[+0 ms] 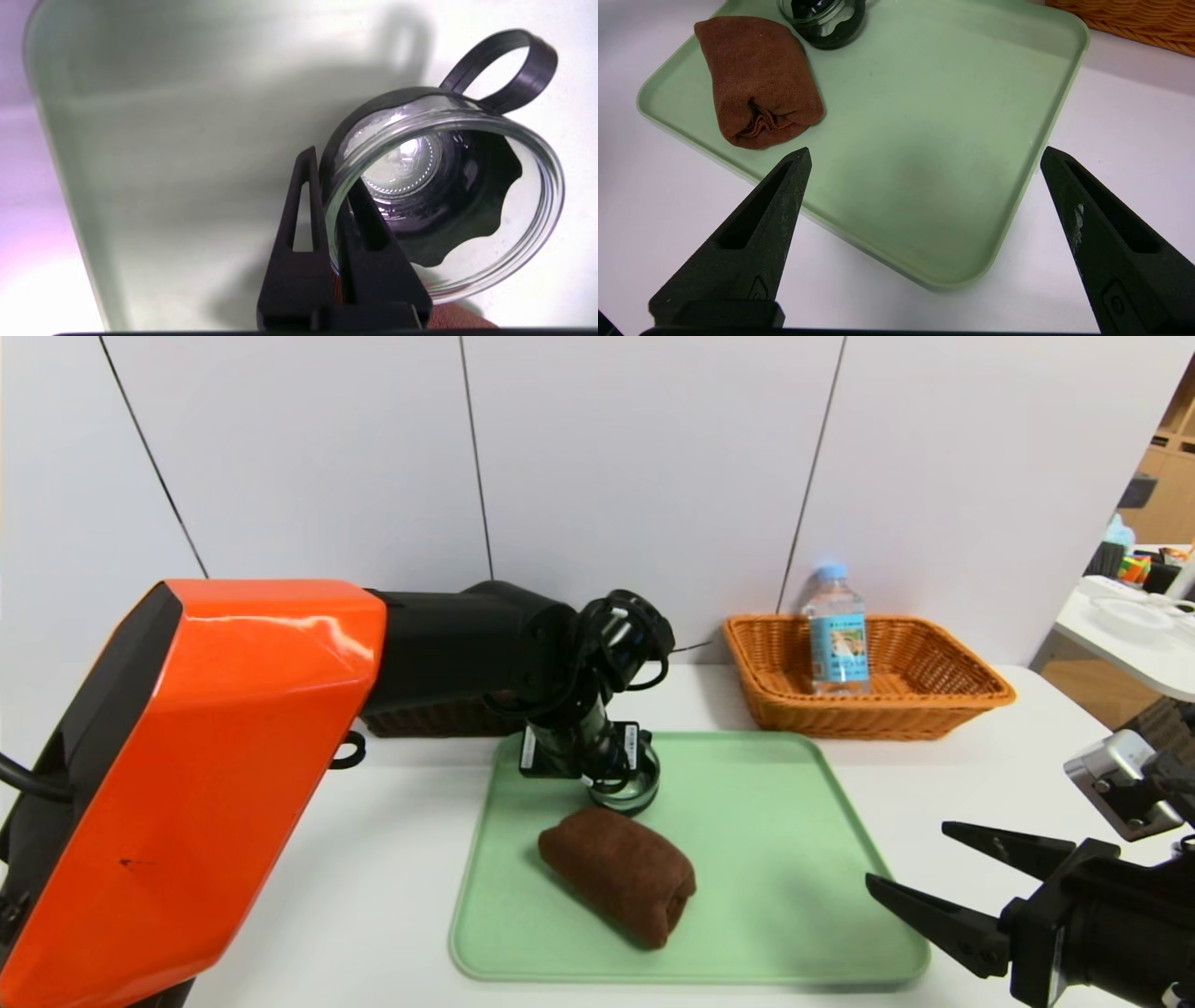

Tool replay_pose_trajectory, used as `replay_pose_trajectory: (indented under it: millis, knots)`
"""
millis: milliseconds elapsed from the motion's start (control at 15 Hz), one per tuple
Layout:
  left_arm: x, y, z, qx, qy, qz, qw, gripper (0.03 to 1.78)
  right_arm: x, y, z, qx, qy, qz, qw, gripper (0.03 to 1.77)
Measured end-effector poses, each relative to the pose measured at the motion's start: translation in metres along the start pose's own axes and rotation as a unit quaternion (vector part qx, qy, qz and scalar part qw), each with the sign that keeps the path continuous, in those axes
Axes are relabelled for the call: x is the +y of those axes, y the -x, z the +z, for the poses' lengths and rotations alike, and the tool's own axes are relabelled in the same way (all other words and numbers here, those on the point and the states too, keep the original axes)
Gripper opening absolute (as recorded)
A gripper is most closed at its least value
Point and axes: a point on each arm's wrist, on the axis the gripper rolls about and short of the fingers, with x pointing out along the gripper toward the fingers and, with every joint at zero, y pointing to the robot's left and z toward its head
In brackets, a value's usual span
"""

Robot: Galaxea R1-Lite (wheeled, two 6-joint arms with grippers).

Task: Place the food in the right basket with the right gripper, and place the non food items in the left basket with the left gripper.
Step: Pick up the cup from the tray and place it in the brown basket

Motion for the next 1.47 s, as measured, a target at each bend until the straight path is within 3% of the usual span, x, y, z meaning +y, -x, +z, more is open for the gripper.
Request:
replay_pose_trajectory:
  millis: [400, 867, 1067, 1467]
  knots:
    - [0.002, 0.02, 0.005, -0.016, 0.004, -0.011, 0.9998, 0.11, 0.0, 0.0, 0.001, -0.002, 0.0, 0.001, 1.0, 1.69]
    - [0.018, 0.089, 0.019, -0.078, 0.011, -0.047, 0.9958, 0.11, 0.0, 0.0, 0.002, -0.004, 0.001, 0.001, 1.0, 1.69]
    - [0.035, 0.113, 0.029, -0.111, 0.018, -0.051, 0.9924, 0.11, 0.0, 0.001, 0.001, -0.004, 0.001, 0.001, 1.0, 1.69]
    - [0.096, 0.121, 0.067, -0.186, 0.051, 0.007, 0.9812, 0.11, 0.001, 0.001, 0.001, -0.003, 0.002, 0.006, 1.0, 1.69]
